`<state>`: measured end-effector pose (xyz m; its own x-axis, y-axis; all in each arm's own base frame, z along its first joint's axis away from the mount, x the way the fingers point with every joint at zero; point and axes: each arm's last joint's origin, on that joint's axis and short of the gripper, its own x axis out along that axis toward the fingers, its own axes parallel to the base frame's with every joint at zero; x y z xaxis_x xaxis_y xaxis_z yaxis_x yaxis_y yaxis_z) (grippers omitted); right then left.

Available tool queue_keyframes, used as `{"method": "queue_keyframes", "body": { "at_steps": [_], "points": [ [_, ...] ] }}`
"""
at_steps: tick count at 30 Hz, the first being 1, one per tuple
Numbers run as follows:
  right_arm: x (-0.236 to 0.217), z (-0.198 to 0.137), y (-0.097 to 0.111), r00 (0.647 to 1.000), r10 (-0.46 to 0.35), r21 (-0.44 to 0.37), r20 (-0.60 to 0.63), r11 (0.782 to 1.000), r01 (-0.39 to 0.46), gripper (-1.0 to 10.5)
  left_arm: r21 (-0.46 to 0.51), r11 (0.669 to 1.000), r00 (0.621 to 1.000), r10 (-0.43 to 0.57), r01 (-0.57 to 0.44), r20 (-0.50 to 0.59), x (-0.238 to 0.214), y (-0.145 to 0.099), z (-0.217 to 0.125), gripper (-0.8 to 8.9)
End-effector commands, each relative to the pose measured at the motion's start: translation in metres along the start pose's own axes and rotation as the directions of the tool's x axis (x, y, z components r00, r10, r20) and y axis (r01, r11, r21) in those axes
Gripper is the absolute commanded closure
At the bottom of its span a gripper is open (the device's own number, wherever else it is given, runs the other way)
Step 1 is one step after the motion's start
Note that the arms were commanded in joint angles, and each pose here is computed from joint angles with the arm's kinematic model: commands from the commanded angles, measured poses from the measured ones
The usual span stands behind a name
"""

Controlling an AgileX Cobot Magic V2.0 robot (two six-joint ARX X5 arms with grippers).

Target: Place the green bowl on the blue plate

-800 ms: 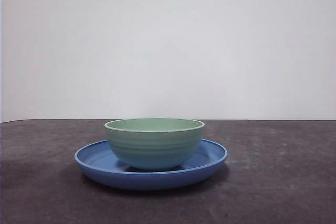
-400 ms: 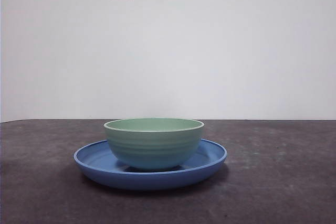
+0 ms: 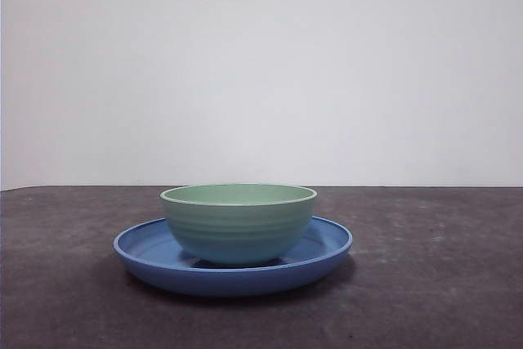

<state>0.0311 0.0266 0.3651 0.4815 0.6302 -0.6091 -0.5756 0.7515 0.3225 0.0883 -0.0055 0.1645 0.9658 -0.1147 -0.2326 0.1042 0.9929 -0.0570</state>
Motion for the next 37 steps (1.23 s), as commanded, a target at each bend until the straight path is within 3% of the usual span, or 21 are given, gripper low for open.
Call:
{"method": "queue_keyframes", "body": {
  "at_steps": [1, 37],
  "points": [
    [-0.0018, 0.0024, 0.0013, 1.000, 0.007, -0.008, 0.015, 1.000, -0.007, 9.2, -0.004, 1.000, 1.000, 0.018, -0.018, 0.018, 0.0038, 0.0018, -0.0049, 7.85],
    [-0.0018, 0.0026, 0.0013, 1.000, 0.008, -0.008, 0.016, 1.000, -0.007, 9.2, -0.001, 0.999, 0.997, 0.045, -0.045, 0.061, 0.0102, 0.0051, -0.0128, 7.85]
  ]
}}
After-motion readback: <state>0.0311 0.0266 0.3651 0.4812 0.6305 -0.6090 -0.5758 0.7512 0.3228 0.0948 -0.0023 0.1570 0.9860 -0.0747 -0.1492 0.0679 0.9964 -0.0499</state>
